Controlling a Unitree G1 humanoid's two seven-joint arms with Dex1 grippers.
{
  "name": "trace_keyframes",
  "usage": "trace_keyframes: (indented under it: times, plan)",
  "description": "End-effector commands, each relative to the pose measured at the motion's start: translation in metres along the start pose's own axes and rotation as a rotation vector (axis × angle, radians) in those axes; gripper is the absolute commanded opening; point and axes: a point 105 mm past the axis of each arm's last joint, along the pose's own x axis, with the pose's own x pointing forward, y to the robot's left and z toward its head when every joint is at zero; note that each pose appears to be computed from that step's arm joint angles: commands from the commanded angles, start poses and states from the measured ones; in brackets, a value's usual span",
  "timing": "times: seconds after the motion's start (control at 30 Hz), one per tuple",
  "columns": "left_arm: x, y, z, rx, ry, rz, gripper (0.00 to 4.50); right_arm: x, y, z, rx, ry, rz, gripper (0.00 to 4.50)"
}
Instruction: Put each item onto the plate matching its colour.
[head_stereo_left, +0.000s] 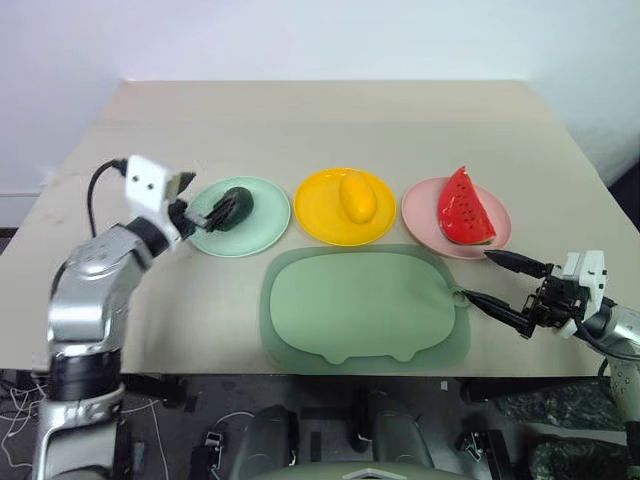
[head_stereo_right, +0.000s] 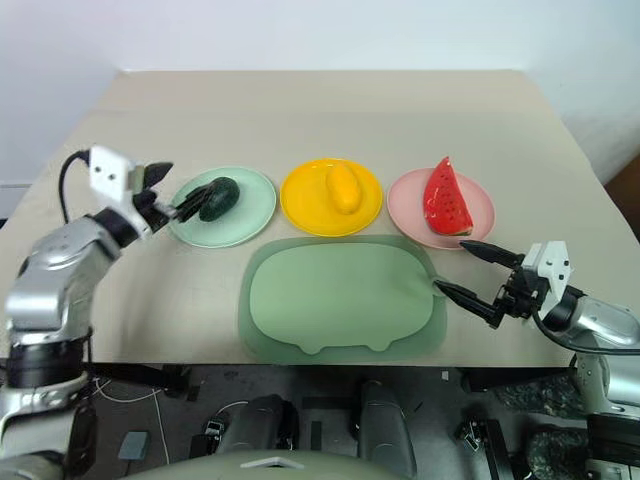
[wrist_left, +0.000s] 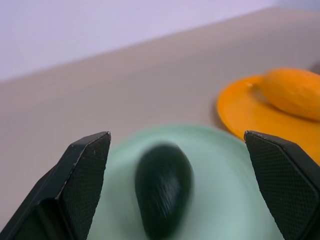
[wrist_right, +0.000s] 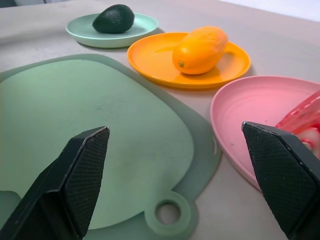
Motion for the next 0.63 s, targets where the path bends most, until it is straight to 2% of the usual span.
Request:
trace_keyframes:
  times: [0.03,0.13,0.3,0.47,0.63]
  plan:
    - [-0.041,0.01,0.015,0.019,-0.09,-0.085,4.49,-0.013,-0.011,0.013,-0.046,-0.022,-0.051,4.5]
    - [-0.071,0.009,0.014,0.048,-0.206,-0.203,4.49,-0.018,-0.012,0.012,-0.045,-0.016,-0.06,4.5]
    - [-0.091,0.024,-0.024,0.068,-0.122,-0.172,4.49,-0.028,-0.011,0.008,-0.049,0.008,-0.056,4.5]
    - [-0.102,0.023,-0.048,0.049,-0.118,-0.205,4.49,-0.044,-0.016,0.01,-0.059,0.006,-0.111,4.5]
    - [-0.106,0.025,-0.084,0.043,-0.032,-0.203,4.49,-0.066,-0.023,0.003,-0.063,0.034,-0.207,4.5]
